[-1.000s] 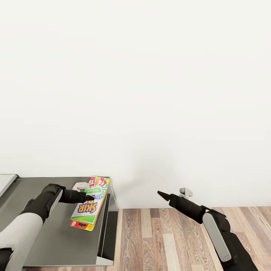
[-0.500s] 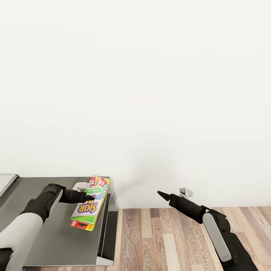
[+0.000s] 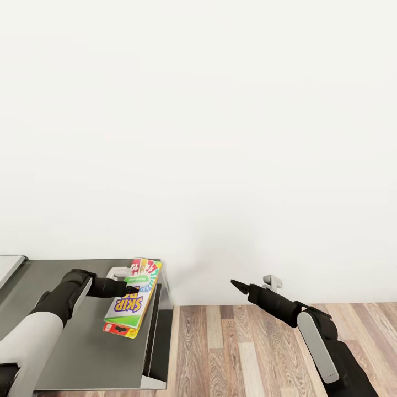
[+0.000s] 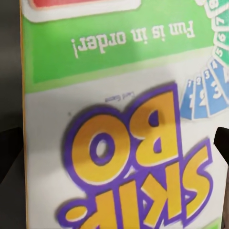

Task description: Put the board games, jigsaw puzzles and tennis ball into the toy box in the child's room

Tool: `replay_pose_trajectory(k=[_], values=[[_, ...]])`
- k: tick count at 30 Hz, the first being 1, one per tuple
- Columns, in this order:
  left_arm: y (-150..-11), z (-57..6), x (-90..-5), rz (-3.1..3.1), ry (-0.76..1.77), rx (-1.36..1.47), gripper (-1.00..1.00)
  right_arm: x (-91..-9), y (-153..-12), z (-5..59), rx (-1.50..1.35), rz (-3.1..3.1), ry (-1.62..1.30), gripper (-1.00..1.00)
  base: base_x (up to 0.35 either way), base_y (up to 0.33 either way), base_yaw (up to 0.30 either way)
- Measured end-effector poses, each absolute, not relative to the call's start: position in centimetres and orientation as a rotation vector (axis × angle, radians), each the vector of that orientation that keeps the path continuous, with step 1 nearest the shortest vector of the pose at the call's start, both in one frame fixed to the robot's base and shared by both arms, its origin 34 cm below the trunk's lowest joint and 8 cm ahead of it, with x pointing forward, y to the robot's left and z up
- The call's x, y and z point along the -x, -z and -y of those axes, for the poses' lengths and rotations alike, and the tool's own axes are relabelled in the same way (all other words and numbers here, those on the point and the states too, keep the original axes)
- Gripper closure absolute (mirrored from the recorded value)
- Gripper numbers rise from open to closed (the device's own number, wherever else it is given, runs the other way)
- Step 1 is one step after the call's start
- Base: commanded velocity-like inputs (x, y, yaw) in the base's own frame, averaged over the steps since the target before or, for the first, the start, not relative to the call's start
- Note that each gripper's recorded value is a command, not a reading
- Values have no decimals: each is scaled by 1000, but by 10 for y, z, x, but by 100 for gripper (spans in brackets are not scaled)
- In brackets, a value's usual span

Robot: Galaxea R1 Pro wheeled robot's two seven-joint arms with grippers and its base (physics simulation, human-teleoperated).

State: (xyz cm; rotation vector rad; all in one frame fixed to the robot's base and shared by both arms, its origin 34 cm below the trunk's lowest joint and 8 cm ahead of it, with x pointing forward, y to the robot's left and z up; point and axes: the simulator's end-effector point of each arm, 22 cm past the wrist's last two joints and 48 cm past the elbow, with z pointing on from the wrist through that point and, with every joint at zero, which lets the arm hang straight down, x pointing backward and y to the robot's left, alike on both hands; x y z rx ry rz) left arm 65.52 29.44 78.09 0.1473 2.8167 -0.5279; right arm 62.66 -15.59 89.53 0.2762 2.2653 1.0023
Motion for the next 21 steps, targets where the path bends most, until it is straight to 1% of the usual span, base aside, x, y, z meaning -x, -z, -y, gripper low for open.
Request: replay_pose_trajectory(k=[21], values=[[-785,-283,-654,-2800,599,-169,-100,-627,-895,156,-277,-2265,-1003,-100,0,0,0]])
